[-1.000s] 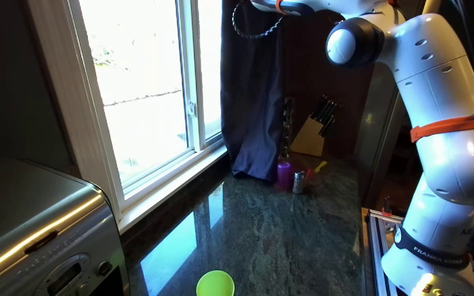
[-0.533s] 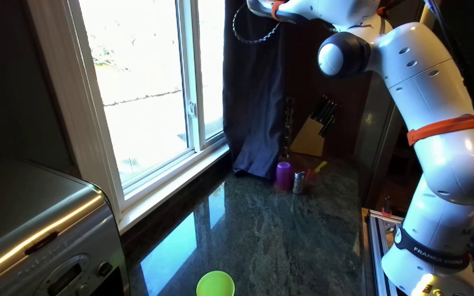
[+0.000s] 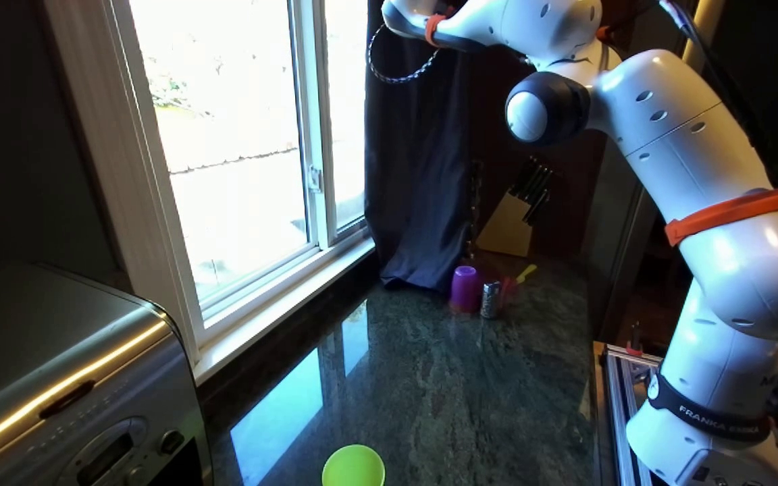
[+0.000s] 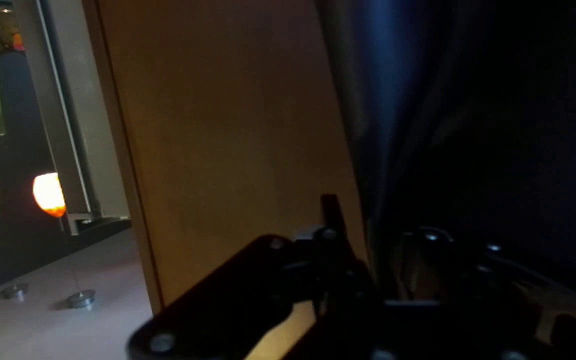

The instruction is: Pull the curtain to the right

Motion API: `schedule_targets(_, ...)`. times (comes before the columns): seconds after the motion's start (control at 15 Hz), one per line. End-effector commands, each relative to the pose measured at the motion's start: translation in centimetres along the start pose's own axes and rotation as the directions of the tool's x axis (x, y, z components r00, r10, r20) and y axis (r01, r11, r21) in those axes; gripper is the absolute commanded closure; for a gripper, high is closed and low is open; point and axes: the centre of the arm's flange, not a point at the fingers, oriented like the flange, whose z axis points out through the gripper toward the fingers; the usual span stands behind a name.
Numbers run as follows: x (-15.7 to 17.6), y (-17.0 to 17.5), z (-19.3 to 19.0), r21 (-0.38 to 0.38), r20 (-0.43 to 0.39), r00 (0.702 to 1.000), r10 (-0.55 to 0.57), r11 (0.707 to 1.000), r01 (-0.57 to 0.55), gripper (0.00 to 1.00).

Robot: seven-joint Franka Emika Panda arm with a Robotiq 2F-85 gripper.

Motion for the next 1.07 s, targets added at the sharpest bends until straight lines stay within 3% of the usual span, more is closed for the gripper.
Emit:
schedule_targets(0.0, 1.1, -0.1, 0.7, -0.015, -0.085, 0.990, -0.112, 0.994, 0.111, 0.42)
schedule_targets(0.2, 1.6, 1.8, 0.3, 0.075, -0.105, 0.960, -0.261, 0.960, 0.270, 0.20)
schedule_targets(0.4, 2.7, 2.8, -0.9, 0.193, -0.113, 0.927, -0.357, 0.908, 0.373, 0.01)
schedule_targets(0.53, 4.0, 3.4, -1.8, 0.273, -0.100, 0.912, -0.399, 0.870, 0.411, 0.00)
schedule_targets(0.73, 5.4, 4.1, -3.2, 0.378, -0.003, 0.896, -0.445, 0.829, 0.413, 0.00)
schedule_targets(1.0, 6.1, 4.6, -4.9, 0.505, 0.101, 0.845, -0.526, 0.758, 0.412, 0.00)
